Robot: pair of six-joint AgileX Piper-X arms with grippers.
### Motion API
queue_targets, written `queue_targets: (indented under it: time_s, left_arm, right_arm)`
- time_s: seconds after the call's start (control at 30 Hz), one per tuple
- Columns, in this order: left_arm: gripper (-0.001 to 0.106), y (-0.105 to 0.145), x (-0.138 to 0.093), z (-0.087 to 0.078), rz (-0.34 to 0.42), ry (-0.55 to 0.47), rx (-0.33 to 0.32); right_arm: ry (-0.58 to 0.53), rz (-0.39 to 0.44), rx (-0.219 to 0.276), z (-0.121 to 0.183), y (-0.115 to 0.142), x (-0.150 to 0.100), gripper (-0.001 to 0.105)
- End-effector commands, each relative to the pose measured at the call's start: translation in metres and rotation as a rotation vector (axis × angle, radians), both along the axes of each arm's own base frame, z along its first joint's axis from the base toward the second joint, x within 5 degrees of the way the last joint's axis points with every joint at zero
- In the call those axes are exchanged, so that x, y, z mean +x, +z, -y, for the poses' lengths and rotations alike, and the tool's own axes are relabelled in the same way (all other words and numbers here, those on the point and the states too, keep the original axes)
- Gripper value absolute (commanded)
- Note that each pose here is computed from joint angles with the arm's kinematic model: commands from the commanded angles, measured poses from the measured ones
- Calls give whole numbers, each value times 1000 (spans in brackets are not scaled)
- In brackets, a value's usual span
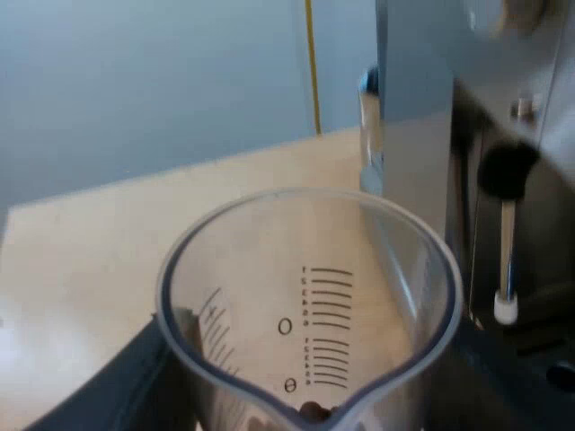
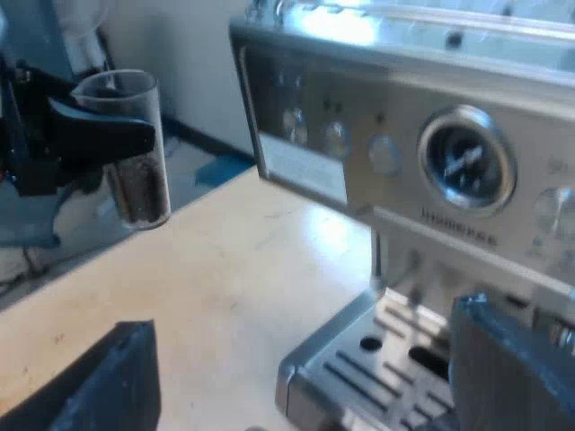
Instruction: Pour the beans into the coffee machine
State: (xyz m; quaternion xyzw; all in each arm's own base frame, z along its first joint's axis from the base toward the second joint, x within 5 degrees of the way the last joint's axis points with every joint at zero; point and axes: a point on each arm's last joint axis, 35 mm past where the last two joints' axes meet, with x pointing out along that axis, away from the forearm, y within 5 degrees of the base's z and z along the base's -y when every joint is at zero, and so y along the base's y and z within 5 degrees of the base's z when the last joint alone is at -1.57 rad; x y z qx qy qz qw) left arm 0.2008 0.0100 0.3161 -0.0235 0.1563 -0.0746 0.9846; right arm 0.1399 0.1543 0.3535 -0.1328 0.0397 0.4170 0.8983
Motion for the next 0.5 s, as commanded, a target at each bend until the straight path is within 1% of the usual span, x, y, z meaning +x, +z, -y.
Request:
queue_targets:
  time_s: [0.03,0.07,0.1,0.13,0.17,0.23,0.27,0.33,0.37,0.43,0.47,0.5]
  left_arm:
    - [40,22,-3,1,41,1,8]
    - [40,30,-3,1,58,1,10]
    - [40,30,-3,1,58,1,10]
    - [40,39,-3,2,82,-4,12]
    - [40,42,-3,3,93,-10,16]
    - [40,50,-3,7,117,-36,46]
    - [40,51,-3,7,118,-37,48]
    - [40,57,-4,11,122,-57,56]
    - [40,59,-5,13,117,-56,58]
    - [40,63,-6,16,112,-62,69]
    - [40,63,-6,16,112,-62,69]
    - [40,65,-6,18,113,-81,93]
  right_arm:
    - [-43,82,68,9,25,-6,68]
    - [-44,91,79,10,27,-7,68]
    - [-44,91,79,10,27,-7,68]
    - [-76,138,125,14,35,-9,68]
    - [-92,158,141,15,38,-9,68]
    - [-138,216,193,16,47,-9,68]
    - [-142,222,196,17,48,-9,68]
    - [-151,285,242,18,56,-9,68]
    - [-154,312,254,18,59,-9,68]
    - [-161,337,272,18,62,-9,68]
    - [-161,337,272,18,62,-9,68]
    - [-186,368,300,20,67,-10,68]
